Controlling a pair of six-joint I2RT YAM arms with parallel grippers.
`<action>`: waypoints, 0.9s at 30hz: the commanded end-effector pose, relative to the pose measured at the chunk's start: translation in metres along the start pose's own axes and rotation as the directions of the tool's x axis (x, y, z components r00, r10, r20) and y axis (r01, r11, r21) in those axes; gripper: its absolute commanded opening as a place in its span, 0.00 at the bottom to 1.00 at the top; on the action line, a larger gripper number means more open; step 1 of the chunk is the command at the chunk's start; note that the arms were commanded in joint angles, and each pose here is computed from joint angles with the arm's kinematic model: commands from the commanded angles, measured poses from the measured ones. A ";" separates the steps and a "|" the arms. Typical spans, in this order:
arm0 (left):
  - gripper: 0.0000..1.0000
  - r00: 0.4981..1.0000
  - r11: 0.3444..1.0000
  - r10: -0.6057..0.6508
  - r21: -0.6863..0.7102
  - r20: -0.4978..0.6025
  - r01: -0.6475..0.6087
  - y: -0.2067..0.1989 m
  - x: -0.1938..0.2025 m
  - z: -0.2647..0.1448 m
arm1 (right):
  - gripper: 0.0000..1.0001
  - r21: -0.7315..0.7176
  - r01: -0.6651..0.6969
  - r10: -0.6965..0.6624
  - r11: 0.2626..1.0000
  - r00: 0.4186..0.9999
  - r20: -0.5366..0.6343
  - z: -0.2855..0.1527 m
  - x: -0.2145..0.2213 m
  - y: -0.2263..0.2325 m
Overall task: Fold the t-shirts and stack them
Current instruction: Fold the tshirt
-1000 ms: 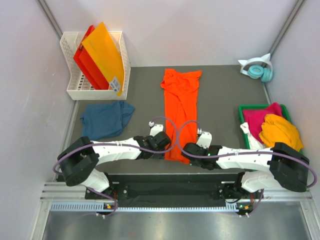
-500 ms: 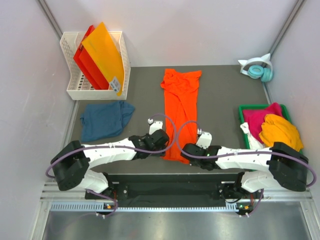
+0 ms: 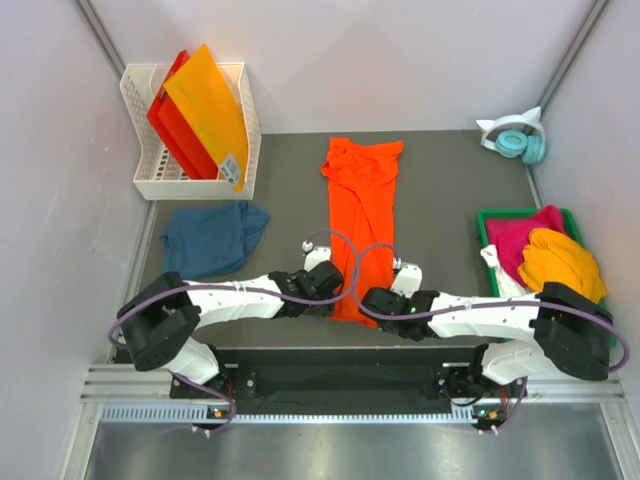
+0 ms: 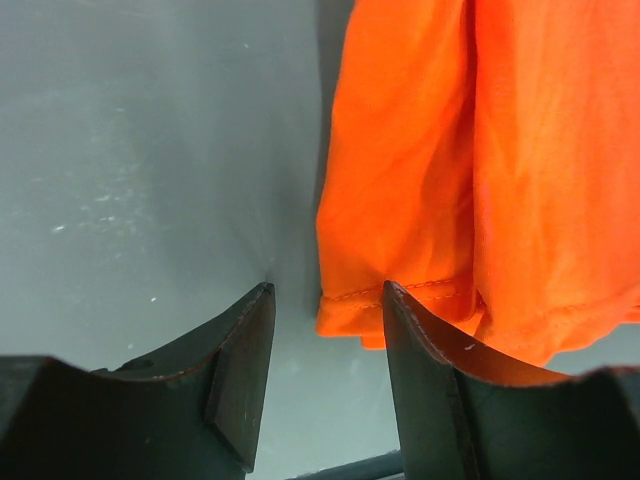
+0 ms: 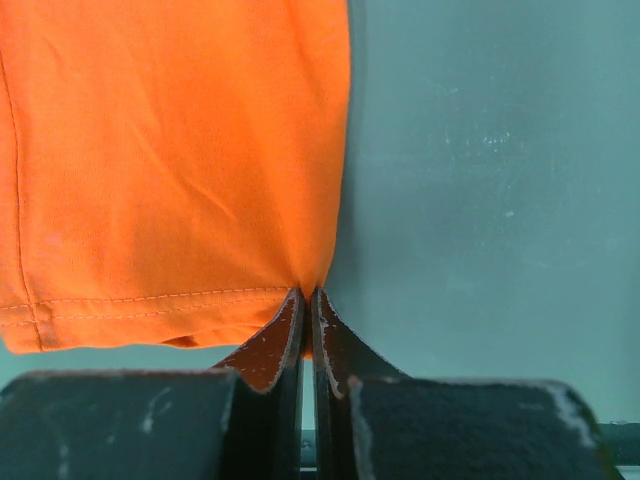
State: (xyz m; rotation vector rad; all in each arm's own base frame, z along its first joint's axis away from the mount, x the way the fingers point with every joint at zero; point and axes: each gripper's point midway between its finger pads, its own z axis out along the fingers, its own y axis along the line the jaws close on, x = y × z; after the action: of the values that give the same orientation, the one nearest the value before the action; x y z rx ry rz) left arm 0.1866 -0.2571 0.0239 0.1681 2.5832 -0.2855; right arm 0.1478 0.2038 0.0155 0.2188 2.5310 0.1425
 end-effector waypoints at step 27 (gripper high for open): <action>0.44 0.988 0.998 -0.047 0.021 -0.146 0.051 0.030 0.065 0.003 | 0.00 0.056 0.073 -0.065 0.996 0.988 -0.141 -0.003 0.039 -0.022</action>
State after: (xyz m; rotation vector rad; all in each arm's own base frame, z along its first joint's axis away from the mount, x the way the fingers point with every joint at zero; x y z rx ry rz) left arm 0.1694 -0.2586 0.0201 0.0970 2.5661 -0.4861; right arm 0.1471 0.2040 0.0154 0.2341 2.5254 0.1443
